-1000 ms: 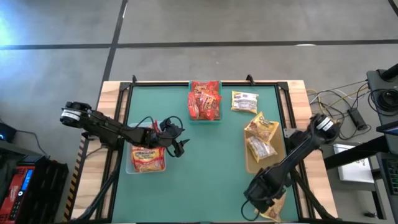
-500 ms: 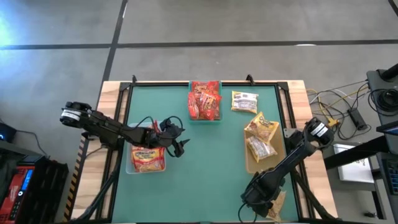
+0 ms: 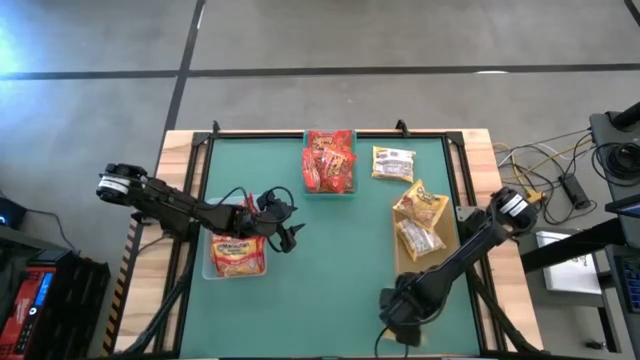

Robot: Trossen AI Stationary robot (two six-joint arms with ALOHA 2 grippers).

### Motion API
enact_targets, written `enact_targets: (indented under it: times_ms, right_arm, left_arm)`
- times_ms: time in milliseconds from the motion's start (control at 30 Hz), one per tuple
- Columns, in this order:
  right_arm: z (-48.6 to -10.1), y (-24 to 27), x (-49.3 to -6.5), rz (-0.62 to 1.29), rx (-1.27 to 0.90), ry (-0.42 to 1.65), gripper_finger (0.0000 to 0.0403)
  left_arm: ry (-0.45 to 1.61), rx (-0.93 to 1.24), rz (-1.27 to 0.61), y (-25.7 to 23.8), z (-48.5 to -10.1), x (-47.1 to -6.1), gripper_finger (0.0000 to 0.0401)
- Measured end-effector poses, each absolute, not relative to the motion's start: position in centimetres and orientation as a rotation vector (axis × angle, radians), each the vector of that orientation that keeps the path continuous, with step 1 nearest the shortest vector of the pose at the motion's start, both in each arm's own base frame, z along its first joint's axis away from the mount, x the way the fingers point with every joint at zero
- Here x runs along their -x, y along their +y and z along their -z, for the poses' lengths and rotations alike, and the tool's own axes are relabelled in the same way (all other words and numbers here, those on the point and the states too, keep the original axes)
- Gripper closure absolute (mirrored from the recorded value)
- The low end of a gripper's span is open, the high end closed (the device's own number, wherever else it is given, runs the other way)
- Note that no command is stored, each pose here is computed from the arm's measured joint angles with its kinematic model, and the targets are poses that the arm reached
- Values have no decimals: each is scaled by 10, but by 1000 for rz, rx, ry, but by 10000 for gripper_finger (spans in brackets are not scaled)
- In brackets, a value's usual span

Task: Sort Maruchan noodles
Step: Put the yellow noodle pack into the yellow bin

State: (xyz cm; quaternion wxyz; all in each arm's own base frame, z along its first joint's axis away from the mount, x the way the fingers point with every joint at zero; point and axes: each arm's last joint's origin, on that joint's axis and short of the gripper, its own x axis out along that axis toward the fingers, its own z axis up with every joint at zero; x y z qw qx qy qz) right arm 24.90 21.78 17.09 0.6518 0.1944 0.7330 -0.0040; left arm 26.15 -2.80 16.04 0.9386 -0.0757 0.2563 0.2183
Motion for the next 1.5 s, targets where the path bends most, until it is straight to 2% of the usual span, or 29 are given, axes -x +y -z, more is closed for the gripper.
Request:
enact_targets:
  times_ms: [267,367,667,867,1167,1500]
  right_arm:
    - [-191,212,-299,-80,-100,1129,264]
    - [-204,206,-312,-62,-41,1040,264]
    - [-226,210,-314,-71,-120,1085,264]
    - [-214,218,-300,-8,-243,1153,264]
    - [-202,229,-287,42,-356,1212,264]
    - [-170,234,-290,71,-293,1283,264]
  left_arm:
    - [523,156,-446,-28,-160,-262,150]
    - [524,159,-443,-28,-160,-262,150]
    - [527,186,-422,-29,-160,-262,150]
    - [502,298,-325,-33,-163,-265,150]
    - [471,428,-31,-53,-161,-275,150]
    - [493,519,-46,-58,-148,-280,150]
